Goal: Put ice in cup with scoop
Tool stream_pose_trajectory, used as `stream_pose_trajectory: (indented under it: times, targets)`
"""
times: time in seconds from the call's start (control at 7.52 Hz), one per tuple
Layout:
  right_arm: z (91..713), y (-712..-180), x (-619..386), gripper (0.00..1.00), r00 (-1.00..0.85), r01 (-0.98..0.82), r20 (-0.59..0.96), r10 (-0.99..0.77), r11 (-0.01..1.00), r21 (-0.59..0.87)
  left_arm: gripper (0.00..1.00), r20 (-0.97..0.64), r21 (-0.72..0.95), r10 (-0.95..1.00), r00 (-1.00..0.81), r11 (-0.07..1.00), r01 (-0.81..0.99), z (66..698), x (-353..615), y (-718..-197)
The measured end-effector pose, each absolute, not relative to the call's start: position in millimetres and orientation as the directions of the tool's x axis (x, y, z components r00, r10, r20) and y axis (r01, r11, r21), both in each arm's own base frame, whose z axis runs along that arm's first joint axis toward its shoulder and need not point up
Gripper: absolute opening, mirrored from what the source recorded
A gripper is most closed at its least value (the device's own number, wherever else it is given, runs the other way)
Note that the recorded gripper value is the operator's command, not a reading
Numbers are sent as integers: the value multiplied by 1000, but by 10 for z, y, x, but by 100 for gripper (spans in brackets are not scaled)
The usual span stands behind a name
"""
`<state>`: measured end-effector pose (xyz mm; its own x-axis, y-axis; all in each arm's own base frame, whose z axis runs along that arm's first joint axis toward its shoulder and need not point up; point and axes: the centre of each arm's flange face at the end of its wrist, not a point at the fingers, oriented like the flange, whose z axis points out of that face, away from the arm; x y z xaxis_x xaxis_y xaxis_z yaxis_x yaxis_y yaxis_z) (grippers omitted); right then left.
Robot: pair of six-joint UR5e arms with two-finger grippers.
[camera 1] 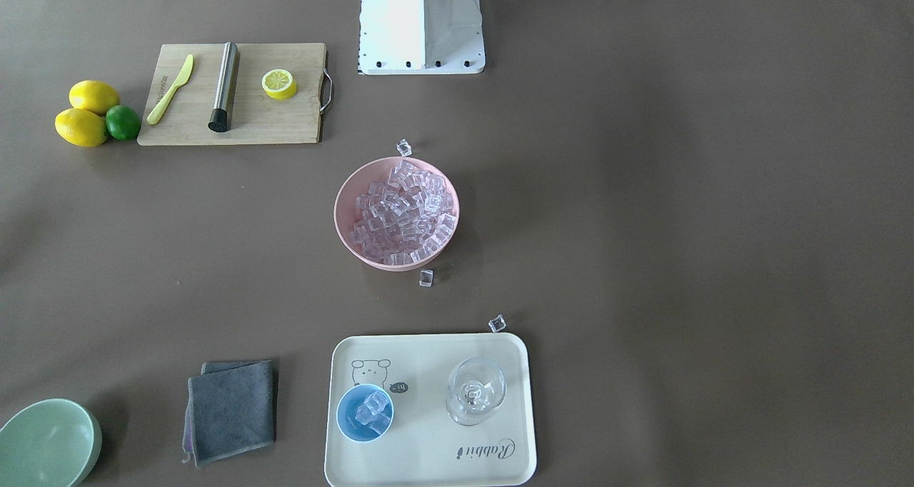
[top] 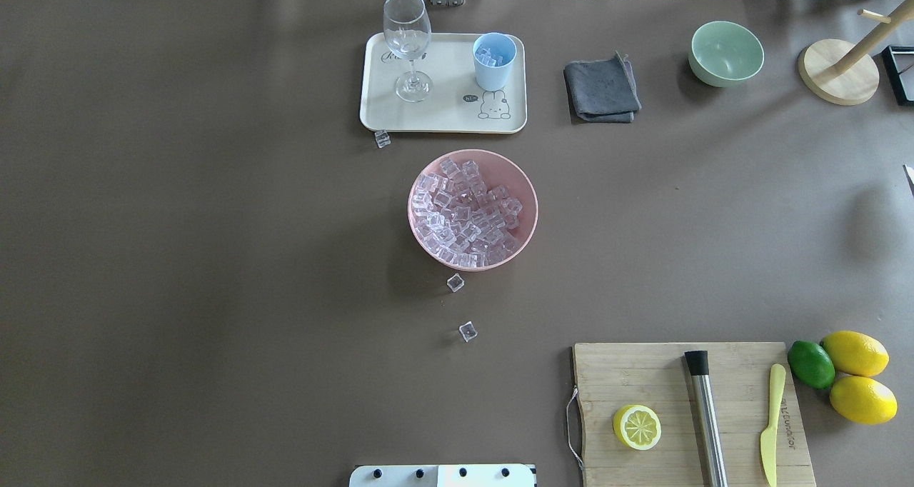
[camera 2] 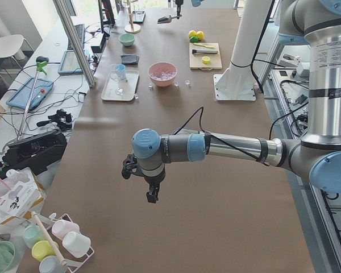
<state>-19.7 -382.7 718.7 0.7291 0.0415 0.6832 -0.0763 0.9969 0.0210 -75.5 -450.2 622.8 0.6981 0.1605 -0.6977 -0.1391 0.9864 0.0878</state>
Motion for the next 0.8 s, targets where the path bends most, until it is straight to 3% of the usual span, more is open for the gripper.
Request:
stream_pose_trajectory:
  times: [0.13, 0.27, 0.53, 0.8]
  targets:
    - [7274, -3782, -189, 53, 719, -96, 693, 52, 995, 26, 99, -697, 88, 162, 698, 986, -141, 6229, -751, -4503]
    - [7309, -3764, -192, 63, 712, -100, 700, 52, 995, 28, 99, -697, 88, 163, 699, 986, -142, 6229, -746, -4505]
    - [7357, -3755, -213, 99, 706, -92, 706, 47, 995, 25, 99, -696, 89, 168, 698, 985, -149, 6226, -716, -4511]
    - [7334, -3770, -229, 99, 700, -85, 714, 39, 996, 29, 99, -695, 92, 175, 697, 984, -156, 6208, -683, -4538]
